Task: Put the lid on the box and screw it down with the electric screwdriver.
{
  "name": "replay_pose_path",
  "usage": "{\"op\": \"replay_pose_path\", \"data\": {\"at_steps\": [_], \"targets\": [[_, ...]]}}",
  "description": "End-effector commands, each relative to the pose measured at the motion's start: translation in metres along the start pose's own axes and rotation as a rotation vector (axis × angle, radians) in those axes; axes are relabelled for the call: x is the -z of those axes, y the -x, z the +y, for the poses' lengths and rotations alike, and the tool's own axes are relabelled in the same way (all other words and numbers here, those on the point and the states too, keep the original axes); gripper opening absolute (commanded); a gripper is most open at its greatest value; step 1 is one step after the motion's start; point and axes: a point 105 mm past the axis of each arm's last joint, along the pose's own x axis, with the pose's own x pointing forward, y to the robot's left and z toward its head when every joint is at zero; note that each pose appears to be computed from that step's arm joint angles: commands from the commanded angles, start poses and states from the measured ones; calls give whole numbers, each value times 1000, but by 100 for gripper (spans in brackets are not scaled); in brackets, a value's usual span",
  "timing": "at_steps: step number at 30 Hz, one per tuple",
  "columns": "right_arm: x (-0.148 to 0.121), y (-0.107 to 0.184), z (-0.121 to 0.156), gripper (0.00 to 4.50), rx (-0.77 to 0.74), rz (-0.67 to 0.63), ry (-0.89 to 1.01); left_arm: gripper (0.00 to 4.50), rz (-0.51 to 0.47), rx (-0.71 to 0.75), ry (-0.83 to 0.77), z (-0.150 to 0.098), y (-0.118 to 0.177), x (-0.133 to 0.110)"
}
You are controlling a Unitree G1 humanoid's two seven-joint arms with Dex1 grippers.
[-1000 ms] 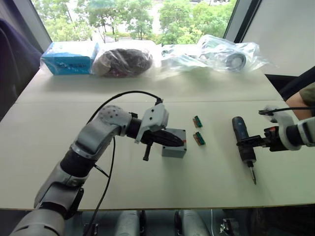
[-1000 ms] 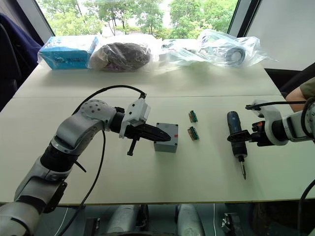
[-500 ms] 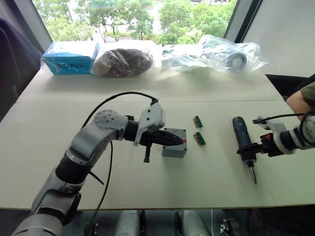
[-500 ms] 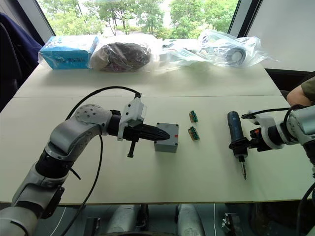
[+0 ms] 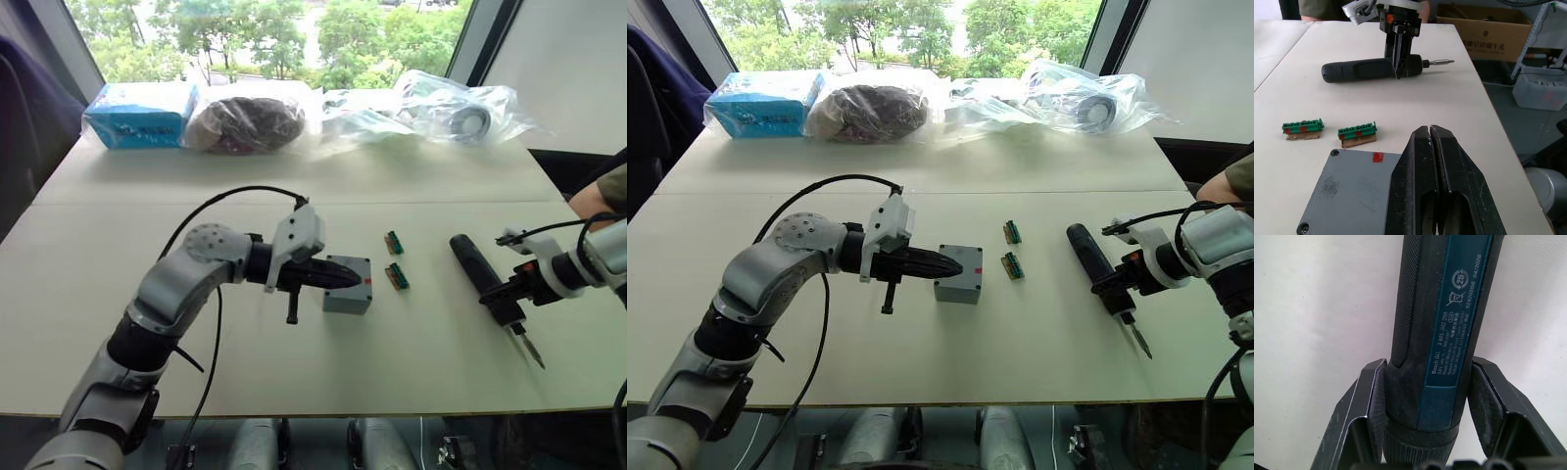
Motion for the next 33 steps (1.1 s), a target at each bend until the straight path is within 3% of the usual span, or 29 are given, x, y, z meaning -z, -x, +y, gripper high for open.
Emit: {"op": "replay_pose_path", "data": {"at_steps": [1,4,7,9,11,16,22,25,33], "targets": [[-67,54,-12,184,106,-335,41,0,-1,-59,-30,19,16,-5],[-107,82,12,184,-7,-586,56,0,4,-62,-20,27,20,-4],[-141,119,61,184,-225,-925,112,0,22,-53,-17,32,21,-1],[-147,142,92,184,-328,-1146,157,0,37,-35,-18,32,19,0],[-144,149,112,184,-380,-1275,154,0,48,-17,-18,32,18,1],[-126,142,155,184,-517,-1372,147,0,90,-45,-37,43,7,9],[-104,114,190,184,-487,-1367,229,0,101,11,-35,38,-11,14],[-100,92,192,184,-391,-1349,275,0,114,24,-47,38,-21,18],[-91,63,194,184,-377,-1340,272,0,197,48,-70,40,-27,38]]}}
